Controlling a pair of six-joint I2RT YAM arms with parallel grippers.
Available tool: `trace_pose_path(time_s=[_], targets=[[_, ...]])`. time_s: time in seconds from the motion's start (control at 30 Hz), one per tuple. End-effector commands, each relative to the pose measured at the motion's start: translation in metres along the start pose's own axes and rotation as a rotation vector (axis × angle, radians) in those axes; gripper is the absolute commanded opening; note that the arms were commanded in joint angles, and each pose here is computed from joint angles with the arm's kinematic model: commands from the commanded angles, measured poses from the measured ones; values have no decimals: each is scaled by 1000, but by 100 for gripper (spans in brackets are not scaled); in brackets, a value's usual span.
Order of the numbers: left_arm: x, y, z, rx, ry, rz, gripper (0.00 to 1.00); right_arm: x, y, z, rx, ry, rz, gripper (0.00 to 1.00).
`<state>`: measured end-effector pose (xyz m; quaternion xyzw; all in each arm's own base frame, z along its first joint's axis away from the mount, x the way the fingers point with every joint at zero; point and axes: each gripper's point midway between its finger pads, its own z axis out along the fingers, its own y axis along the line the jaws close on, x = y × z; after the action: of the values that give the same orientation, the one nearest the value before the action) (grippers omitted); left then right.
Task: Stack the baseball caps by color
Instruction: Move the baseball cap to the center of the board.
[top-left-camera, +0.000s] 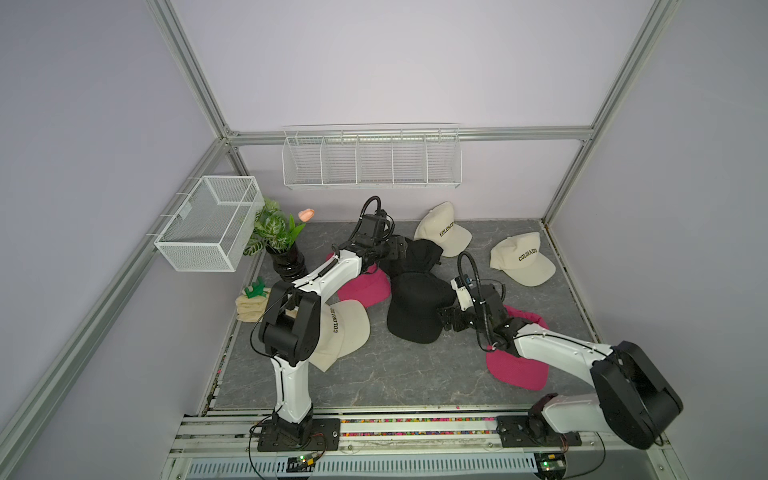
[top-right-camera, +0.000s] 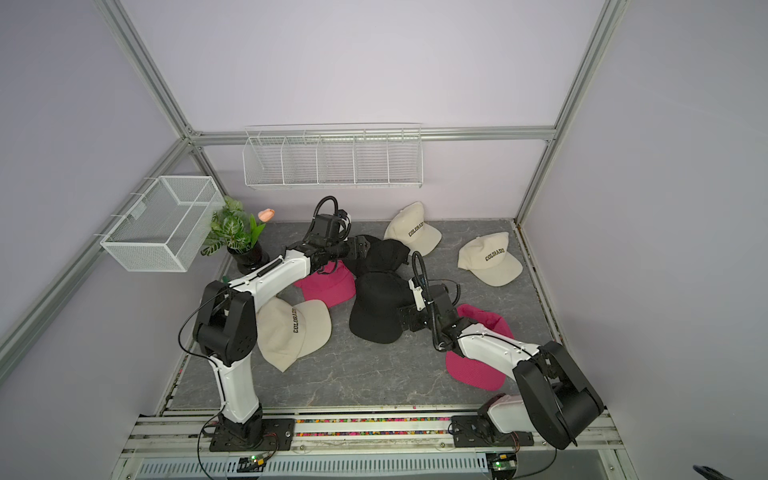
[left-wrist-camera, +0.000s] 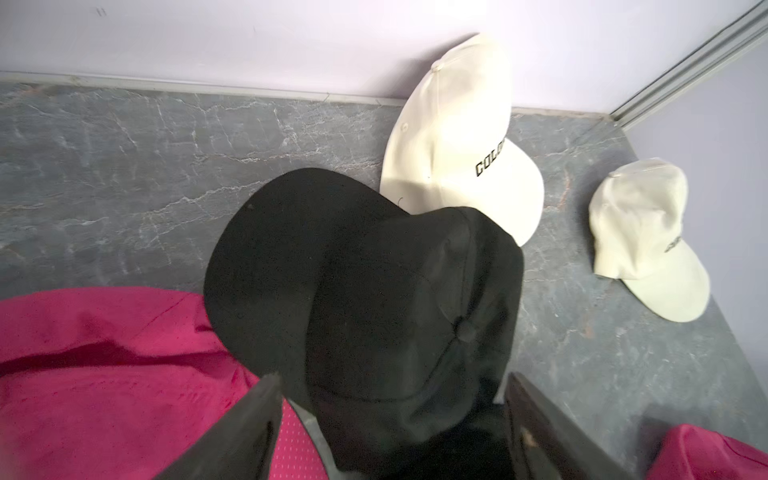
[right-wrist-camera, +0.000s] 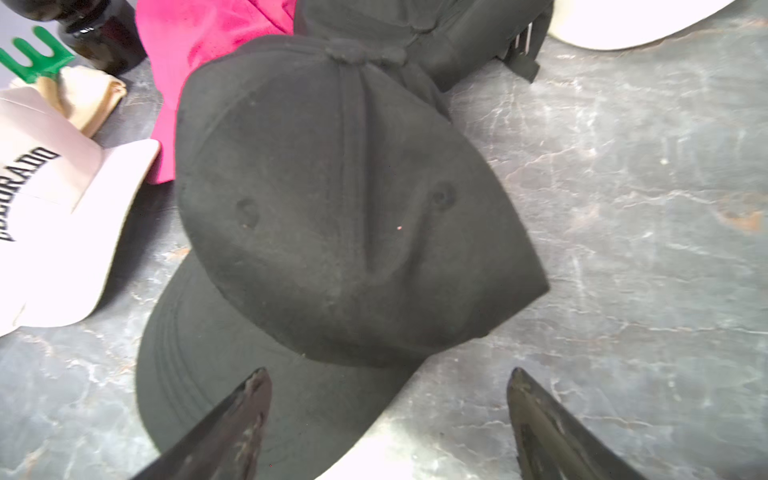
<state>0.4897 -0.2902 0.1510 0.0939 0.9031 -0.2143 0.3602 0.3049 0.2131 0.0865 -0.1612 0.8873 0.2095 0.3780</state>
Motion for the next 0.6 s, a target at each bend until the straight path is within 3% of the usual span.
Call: trace_pose_path(time_s=[0.0,0.17,0.27,0.4,0.53,0.57], targets=[[25,2,19,-46,131,32,84,3,16,-5,-82,-12,0,89],[29,0,47,-64,163,64,82,13,34,-7,-171,18,-59,90],[30,5,60,-90,153,61,74,18,49,-9,-216,29,-141,92],[22,7,65,-106,123,72,32,16,63,-9,-217,16,-215,92],[2,4,55,-116,82,108,2,11,79,-5,-259,34,-224,92],[-3,3,52,-119,73,116,0,12,84,-3,-273,45,-227,92]])
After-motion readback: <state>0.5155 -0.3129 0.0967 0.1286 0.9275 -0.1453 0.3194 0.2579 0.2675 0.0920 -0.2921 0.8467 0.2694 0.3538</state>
